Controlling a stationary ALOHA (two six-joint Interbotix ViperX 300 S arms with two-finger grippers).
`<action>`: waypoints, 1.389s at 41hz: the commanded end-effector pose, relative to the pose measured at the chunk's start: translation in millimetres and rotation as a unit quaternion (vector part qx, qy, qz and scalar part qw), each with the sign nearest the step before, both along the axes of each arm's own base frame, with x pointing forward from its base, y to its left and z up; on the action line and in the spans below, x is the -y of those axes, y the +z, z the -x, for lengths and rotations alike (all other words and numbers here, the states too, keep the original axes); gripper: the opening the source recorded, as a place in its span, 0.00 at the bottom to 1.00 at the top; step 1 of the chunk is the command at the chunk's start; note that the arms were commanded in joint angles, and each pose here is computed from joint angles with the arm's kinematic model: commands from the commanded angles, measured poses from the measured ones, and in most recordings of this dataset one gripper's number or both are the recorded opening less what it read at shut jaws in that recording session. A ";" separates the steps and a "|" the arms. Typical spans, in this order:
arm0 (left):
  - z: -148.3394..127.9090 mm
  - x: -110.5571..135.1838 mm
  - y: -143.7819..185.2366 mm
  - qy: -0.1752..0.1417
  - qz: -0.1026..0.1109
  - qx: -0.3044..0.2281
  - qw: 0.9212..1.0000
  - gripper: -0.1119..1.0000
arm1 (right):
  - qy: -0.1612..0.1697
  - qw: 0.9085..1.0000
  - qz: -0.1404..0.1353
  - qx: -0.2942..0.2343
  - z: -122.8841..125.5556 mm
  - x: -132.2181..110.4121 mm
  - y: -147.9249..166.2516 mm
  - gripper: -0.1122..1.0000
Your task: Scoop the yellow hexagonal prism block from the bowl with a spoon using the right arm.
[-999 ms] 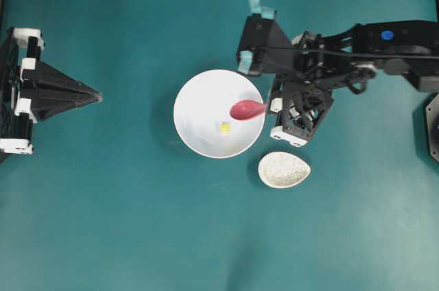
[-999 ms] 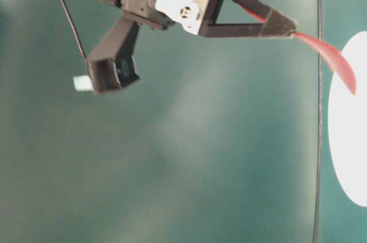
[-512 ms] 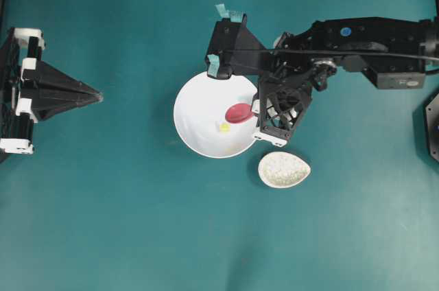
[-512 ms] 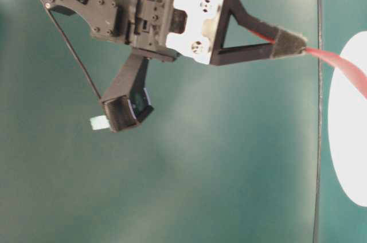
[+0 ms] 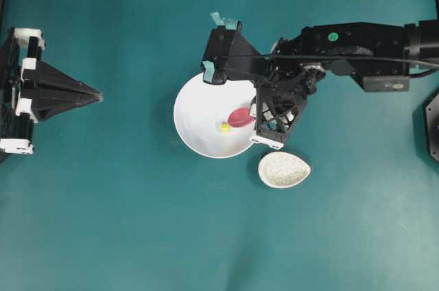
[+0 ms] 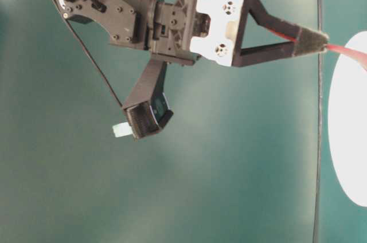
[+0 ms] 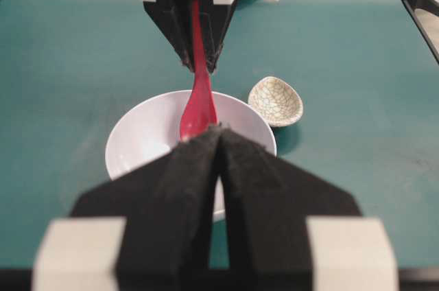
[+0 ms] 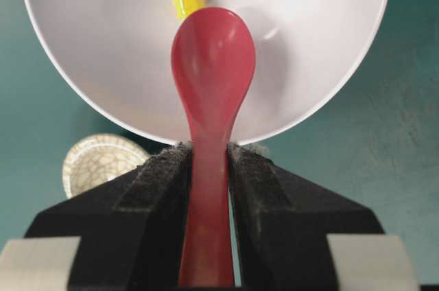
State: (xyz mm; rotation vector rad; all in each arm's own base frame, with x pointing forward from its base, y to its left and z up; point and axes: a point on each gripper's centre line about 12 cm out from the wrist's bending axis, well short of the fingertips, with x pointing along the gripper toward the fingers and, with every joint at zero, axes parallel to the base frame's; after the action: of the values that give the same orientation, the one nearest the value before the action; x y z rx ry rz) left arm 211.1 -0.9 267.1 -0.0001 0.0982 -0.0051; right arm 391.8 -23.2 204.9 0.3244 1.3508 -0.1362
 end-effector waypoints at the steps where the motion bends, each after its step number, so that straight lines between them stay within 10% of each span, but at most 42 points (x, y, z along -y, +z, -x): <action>1: -1.8 0.4 4.6 -0.001 -0.002 0.008 1.000 0.09 | 0.002 1.000 -0.001 0.016 -5.0 -2.6 9.1 0.32; 57: -2.0 0.4 4.3 -0.001 -0.002 0.008 1.000 0.09 | 0.012 0.989 0.027 0.147 -47.5 -1.8 -8.3 0.32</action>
State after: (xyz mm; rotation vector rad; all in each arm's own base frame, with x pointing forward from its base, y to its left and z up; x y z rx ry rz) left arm 211.1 -0.9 267.3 -0.0001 0.0967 -0.0051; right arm 433.4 -21.0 182.4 0.2788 1.1167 -0.1059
